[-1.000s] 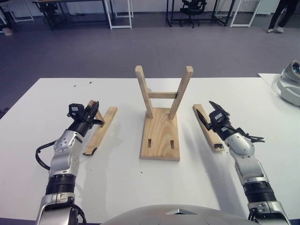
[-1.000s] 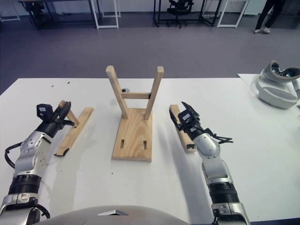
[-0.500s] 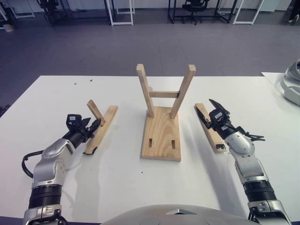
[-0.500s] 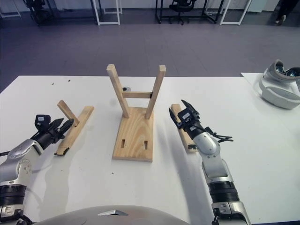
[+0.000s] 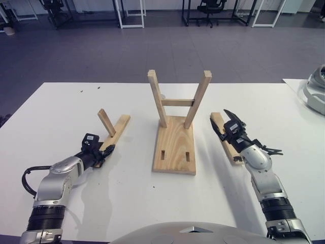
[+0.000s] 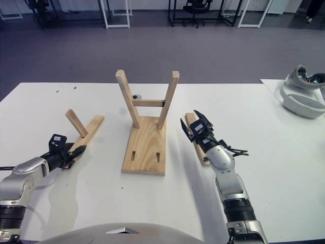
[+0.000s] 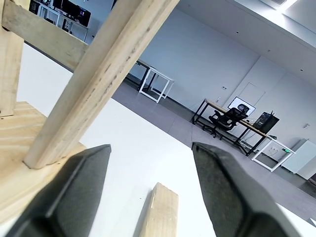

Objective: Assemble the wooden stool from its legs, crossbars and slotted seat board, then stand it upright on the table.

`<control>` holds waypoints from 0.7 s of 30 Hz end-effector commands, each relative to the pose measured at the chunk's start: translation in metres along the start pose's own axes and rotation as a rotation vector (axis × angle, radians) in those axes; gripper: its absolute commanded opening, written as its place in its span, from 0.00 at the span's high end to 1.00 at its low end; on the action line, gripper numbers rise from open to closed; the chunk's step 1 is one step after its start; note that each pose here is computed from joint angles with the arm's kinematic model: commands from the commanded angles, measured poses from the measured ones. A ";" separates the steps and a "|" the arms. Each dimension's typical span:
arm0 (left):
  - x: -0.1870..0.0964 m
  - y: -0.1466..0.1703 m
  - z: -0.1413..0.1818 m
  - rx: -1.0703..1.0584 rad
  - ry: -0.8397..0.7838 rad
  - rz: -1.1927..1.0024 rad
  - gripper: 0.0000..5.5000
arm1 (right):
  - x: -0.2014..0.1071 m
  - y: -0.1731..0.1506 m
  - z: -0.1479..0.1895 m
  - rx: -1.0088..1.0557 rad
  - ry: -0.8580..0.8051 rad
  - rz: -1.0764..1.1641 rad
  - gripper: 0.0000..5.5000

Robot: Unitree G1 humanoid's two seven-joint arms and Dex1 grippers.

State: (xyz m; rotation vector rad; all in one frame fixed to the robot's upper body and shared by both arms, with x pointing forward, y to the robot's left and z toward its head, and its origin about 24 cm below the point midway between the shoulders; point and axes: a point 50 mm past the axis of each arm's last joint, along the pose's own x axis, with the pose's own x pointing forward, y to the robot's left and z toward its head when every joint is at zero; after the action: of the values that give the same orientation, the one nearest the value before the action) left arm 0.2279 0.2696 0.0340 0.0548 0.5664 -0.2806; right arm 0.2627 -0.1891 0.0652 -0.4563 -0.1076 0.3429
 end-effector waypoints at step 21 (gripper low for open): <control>-0.056 -0.102 0.196 0.482 -0.793 -0.499 0.63 | 0.075 -0.003 0.238 1.212 -0.539 0.579 0.34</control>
State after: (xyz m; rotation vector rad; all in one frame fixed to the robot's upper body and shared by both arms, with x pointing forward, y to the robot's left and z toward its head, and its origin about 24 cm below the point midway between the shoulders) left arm 0.2579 0.1719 0.2322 0.2050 -0.3145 -0.8175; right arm 0.2913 -0.0716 0.2753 0.7981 -0.2793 0.9924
